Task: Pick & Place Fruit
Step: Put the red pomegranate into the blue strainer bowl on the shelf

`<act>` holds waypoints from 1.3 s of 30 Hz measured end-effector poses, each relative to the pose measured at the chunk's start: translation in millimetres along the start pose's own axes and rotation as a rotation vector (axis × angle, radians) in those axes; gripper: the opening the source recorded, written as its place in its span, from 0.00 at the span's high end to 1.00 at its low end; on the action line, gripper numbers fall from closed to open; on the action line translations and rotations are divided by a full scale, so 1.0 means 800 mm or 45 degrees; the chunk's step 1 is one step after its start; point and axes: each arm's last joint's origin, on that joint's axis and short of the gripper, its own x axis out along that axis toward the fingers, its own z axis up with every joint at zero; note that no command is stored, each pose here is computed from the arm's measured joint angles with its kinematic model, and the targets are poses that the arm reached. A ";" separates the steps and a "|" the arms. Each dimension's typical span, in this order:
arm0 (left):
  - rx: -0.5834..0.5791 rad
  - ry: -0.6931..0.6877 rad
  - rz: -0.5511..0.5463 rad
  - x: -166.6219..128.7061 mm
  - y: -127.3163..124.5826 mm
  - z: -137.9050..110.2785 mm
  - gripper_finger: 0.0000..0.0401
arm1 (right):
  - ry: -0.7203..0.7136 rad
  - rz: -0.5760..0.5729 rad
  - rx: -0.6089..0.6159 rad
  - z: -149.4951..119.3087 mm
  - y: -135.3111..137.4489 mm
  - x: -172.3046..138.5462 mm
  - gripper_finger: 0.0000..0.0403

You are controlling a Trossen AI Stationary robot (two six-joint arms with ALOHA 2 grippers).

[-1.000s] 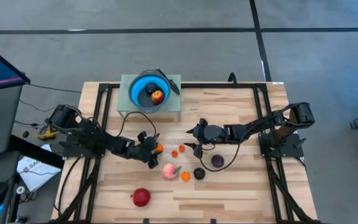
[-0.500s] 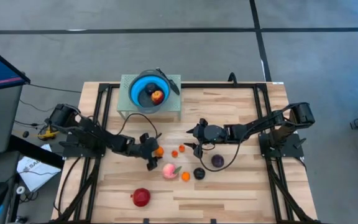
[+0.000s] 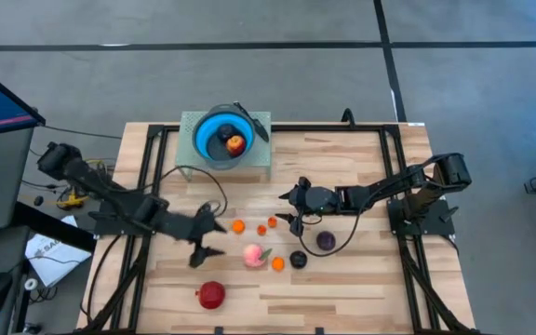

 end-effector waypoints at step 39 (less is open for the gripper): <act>-0.099 0.246 0.295 0.061 -0.144 -0.146 0.22 | -0.203 0.063 0.023 0.020 0.005 -0.002 0.30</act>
